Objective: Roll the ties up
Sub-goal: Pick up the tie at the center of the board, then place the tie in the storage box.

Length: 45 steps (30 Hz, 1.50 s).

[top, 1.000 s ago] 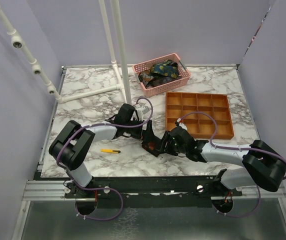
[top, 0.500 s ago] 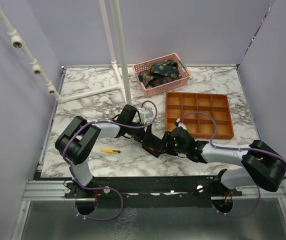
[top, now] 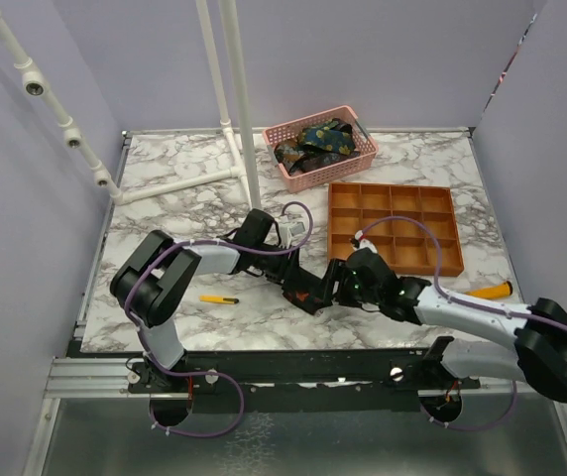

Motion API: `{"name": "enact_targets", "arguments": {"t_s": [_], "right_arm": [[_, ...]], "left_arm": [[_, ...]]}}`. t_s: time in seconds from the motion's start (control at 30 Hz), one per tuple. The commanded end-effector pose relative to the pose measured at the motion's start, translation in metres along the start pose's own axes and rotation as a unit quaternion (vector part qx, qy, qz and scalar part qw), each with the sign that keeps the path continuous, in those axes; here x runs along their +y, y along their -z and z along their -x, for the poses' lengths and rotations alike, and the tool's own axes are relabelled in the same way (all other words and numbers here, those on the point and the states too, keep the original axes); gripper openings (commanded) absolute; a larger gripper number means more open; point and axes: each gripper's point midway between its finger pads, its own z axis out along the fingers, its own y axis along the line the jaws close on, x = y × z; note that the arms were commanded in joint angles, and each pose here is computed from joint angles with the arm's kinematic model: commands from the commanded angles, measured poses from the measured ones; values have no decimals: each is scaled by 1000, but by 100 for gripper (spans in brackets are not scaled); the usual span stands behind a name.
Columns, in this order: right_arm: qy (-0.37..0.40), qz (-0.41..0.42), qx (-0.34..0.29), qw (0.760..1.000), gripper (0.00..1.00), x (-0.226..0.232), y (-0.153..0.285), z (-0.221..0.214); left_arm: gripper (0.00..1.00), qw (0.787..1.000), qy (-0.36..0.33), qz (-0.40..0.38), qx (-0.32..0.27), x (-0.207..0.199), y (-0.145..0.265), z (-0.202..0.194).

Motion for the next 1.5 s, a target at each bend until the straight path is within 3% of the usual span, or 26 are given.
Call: {"name": "enact_targets", "arguments": {"t_s": [0.0, 0.1, 0.3, 0.43, 0.53, 0.8, 1.1, 1.47], "right_arm": [[31, -39, -39, 998, 68, -3, 38, 29], [21, -79, -87, 993, 70, -16, 69, 55], [-27, -148, -201, 968, 70, -50, 127, 101], [-41, -182, -247, 951, 70, -64, 154, 113], [-47, -188, -264, 945, 69, -69, 165, 116], [-67, -178, -272, 943, 69, -75, 180, 108], [-81, -156, -275, 945, 69, -69, 190, 107], [-79, -144, -276, 947, 69, -66, 191, 106]], "left_arm": [[0, 999, 17, 32, -14, -4, 9, 0], [0, 998, 14, 35, -53, -21, 22, 17], [0, 981, -3, 16, -194, -85, 68, 90], [0, 963, -7, -17, -268, -131, 93, 135], [0, 956, 2, -30, -290, -151, 92, 158], [0, 960, 63, -68, -264, -169, 31, 185], [0, 969, 128, 16, -209, -104, -29, 177], [0, 971, 160, 109, -142, -47, -52, 155]]}}
